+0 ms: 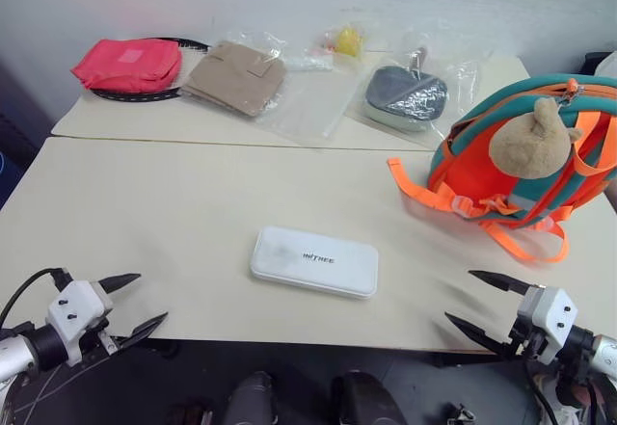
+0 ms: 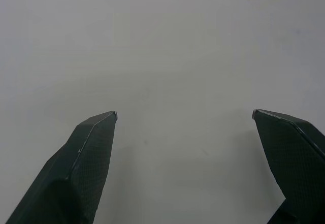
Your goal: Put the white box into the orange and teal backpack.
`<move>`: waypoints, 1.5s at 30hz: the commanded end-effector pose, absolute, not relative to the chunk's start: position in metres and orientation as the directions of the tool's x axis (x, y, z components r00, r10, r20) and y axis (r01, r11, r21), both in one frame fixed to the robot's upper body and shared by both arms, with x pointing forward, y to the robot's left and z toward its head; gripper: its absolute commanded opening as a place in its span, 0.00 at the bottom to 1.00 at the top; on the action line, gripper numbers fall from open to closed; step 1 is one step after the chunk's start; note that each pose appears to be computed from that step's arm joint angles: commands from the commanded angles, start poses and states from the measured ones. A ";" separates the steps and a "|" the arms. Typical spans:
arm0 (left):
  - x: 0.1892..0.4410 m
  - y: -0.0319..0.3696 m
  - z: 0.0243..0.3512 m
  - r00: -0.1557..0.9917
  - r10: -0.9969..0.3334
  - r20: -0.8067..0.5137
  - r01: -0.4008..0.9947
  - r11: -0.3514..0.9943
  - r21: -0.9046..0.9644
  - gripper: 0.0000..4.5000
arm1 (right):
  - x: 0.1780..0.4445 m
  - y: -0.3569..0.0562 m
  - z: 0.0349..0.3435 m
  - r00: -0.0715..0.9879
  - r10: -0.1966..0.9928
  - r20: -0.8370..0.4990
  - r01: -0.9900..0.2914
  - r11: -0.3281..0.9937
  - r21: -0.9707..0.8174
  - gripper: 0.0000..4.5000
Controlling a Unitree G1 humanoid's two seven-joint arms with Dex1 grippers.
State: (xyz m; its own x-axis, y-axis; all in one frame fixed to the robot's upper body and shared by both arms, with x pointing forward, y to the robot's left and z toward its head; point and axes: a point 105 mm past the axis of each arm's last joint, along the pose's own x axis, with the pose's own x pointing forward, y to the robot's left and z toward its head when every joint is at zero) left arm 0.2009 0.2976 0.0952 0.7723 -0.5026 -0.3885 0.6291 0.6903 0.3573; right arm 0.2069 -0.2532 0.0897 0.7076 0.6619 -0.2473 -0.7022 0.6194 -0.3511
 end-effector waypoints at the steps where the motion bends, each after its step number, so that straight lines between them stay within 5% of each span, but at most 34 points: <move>1: 0.201 0.300 0.101 0.793 -0.486 -0.367 0.606 0.690 0.396 1.00 | 0.207 -0.255 0.094 0.709 0.664 -0.235 -0.696 0.609 -0.380 0.99; 10: 0.211 0.293 0.106 0.781 -0.530 -0.331 0.619 0.727 0.296 1.00 | 0.215 -0.243 0.100 0.699 0.689 -0.190 -0.703 0.615 -0.359 0.95; 14: 0.230 0.275 0.121 0.775 -0.577 -0.257 0.629 0.741 0.233 0.80 | 0.221 -0.215 0.109 0.620 0.758 -0.203 -0.775 0.549 -0.313 0.71; 23: 0.290 0.198 0.137 0.737 -0.641 -0.213 0.675 0.693 0.251 0.13 | 0.252 -0.168 0.107 0.574 0.774 -0.268 -0.800 0.461 -0.382 0.00; 26: 0.302 0.173 0.128 0.686 -0.678 -0.262 0.727 0.631 0.272 0.01 | 0.259 -0.159 0.097 0.571 0.754 -0.323 -0.809 0.451 -0.377 0.00; 32: 0.307 0.147 0.117 0.599 -0.733 -0.323 0.801 0.544 0.250 0.01 | 0.262 -0.150 0.096 0.547 0.762 -0.347 -0.829 0.438 -0.347 0.00; 45: 0.276 0.139 0.108 0.510 -0.781 -0.361 0.856 0.501 0.125 0.01 | 0.284 -0.158 0.106 0.597 0.737 -0.318 -0.796 0.491 -0.354 0.00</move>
